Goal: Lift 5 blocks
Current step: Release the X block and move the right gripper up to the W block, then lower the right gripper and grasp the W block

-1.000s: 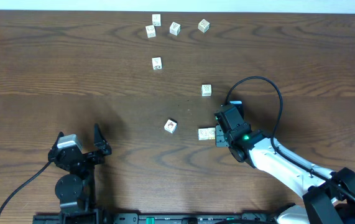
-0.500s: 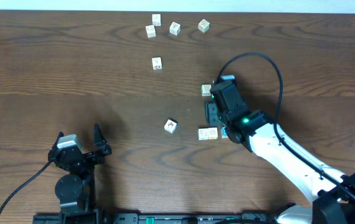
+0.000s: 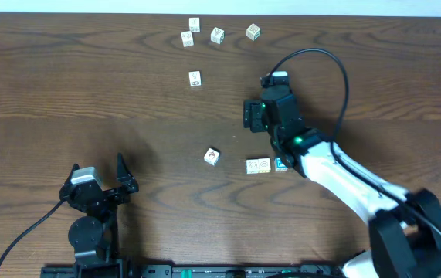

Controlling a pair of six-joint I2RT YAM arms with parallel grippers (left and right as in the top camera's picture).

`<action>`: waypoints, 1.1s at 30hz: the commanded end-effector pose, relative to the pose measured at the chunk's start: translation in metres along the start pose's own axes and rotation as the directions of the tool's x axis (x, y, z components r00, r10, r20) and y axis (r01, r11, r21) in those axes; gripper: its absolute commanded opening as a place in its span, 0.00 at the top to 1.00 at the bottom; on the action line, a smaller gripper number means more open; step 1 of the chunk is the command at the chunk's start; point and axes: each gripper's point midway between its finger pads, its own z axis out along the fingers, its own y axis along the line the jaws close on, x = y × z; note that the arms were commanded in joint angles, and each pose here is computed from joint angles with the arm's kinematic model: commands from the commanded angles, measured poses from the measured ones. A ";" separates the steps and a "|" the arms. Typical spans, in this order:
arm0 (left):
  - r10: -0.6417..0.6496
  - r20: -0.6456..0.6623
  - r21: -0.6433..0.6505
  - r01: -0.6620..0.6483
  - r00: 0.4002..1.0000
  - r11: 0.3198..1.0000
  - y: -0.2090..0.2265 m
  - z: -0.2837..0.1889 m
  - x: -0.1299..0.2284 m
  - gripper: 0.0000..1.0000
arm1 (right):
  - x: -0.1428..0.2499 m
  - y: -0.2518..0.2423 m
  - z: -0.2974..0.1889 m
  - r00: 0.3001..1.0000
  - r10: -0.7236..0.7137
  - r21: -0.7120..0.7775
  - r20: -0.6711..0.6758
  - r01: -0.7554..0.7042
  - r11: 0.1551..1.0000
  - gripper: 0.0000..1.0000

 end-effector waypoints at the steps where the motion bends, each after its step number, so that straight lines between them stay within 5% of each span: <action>1: 0.001 -0.047 -0.028 -0.002 0.999 1.000 0.006 0.001 0.017 0.02 | -0.001 0.000 0.017 1.000 -0.004 0.010 -0.015 0.004 1.000 0.27; 33: 0.001 -0.047 -0.028 -0.002 0.999 1.000 0.006 0.001 0.017 0.02 | 0.032 -0.014 0.057 0.995 0.029 0.103 -0.099 -0.018 0.994 0.48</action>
